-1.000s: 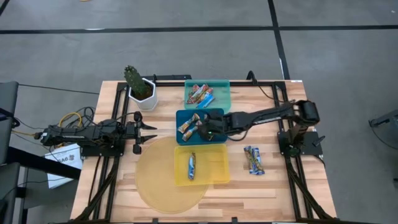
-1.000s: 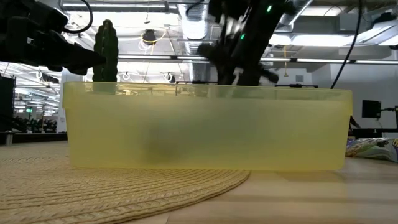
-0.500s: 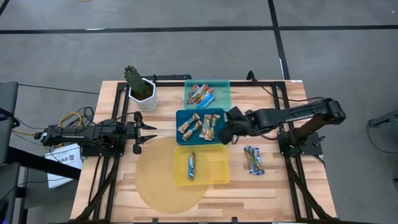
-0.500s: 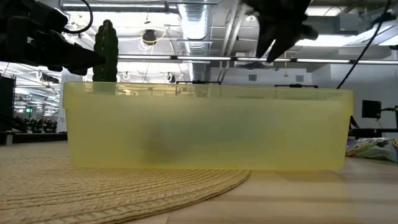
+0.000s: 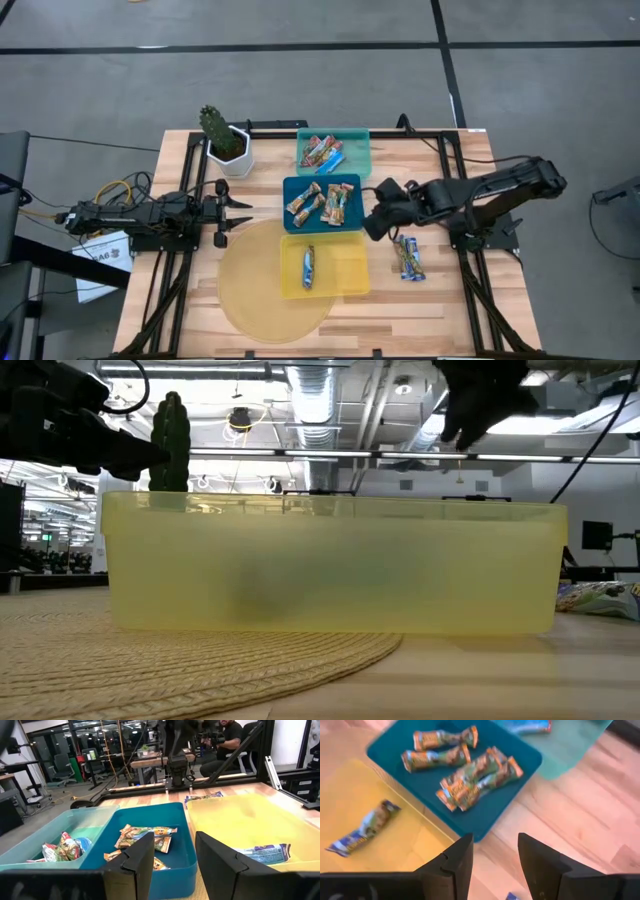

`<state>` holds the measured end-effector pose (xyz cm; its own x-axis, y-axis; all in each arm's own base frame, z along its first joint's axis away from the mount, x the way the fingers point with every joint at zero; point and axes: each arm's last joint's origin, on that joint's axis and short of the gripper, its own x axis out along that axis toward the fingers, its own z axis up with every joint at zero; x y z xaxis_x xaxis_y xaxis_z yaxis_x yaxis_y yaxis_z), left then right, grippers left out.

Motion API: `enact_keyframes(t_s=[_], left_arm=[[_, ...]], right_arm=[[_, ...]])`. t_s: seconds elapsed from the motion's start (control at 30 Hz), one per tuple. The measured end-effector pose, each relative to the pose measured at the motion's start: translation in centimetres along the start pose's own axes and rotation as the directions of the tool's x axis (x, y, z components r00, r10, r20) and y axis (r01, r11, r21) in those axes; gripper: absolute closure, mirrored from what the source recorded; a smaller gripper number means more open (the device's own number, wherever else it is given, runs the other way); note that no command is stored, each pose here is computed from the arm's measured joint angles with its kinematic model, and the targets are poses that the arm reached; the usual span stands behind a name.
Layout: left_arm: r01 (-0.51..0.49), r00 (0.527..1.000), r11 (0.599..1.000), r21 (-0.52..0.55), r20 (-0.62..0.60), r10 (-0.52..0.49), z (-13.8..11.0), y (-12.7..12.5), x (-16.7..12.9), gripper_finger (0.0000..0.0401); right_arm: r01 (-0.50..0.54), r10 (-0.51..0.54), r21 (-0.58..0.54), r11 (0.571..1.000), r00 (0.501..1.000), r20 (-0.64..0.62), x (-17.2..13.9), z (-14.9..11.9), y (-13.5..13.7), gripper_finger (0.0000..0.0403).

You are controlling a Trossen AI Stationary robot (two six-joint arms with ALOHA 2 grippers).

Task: Pick and place Granola Bars by type
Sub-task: Put the blue granola bar into the yellow bin

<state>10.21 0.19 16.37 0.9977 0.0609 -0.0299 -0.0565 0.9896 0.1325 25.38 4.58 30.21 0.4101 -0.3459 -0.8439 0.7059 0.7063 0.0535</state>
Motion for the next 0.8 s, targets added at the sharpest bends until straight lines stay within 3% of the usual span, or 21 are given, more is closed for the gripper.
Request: enact_keyframes(t_s=[0.23,0.47,0.8], left_arm=[[0.000,1.000,1.000,0.000,0.000,0.000,0.0,0.0,0.0,0.0264],[0.000,1.000,1.000,0.004,0.000,0.000,0.0,0.0,0.0,0.0264],[0.000,1.000,1.000,0.009,0.000,0.000,0.0,0.0,0.0,0.0264]], right_arm=[[-0.006,0.014,0.059,0.998,0.989,-0.147,3.4,-4.2,-0.4,0.0256],[0.047,0.000,0.141,0.989,0.947,-0.321,4.7,-9.0,-1.4,0.0261],[0.121,-0.023,0.202,0.972,0.902,-0.431,5.2,-12.3,-1.7,0.0260]])
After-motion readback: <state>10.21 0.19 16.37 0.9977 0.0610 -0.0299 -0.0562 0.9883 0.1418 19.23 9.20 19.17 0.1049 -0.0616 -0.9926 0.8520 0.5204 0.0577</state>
